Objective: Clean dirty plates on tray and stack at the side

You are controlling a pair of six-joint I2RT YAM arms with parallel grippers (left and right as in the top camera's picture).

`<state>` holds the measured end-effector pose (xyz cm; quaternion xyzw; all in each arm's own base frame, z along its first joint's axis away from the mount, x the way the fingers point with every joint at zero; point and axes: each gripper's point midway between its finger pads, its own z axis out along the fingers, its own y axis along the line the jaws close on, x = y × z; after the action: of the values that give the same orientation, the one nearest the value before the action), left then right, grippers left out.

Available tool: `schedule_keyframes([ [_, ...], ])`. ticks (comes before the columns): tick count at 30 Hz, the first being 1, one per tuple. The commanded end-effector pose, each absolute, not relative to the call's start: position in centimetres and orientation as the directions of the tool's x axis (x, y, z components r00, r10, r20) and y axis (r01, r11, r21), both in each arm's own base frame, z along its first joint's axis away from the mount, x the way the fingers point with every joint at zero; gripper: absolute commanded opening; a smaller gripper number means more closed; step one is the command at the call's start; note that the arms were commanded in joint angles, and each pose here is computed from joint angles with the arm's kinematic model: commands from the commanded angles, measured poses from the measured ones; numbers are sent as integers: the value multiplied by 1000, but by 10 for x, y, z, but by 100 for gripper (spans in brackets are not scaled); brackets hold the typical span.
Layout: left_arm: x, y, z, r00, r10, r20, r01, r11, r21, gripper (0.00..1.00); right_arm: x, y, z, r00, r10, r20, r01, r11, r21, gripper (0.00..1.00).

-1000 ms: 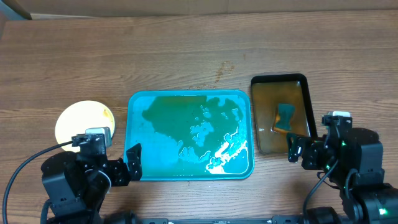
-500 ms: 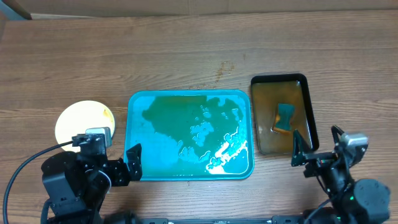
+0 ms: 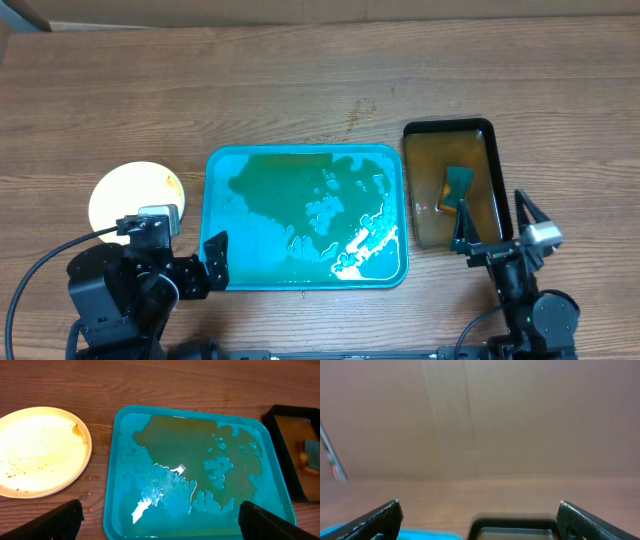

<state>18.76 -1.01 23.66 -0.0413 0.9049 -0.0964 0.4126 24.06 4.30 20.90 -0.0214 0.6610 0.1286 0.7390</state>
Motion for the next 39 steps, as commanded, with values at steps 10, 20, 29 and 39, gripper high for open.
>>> schedule_keyframes([
  [10, 187, -13, 237, -653, -135, -745, 29, 979, -203, 100, 243, 42, 170, -51, 142, -989, -193, 970, 149, 100],
  [20, 187, -13, 237, -653, -135, -745, 29, 979, -203, 100, 243, 42, 170, -51, 142, -989, -193, 970, 149, 100],
  [29, 187, -13, 237, -653, -135, -745, 29, 979, -202, 100, 243, 42, 170, -51, 142, -989, -193, 970, 149, 100],
  [39, 182, -17, 242, -623, -76, -779, 67, 986, -150, 100, 243, 42, 170, -51, 142, -989, -193, 970, 149, 100],
])
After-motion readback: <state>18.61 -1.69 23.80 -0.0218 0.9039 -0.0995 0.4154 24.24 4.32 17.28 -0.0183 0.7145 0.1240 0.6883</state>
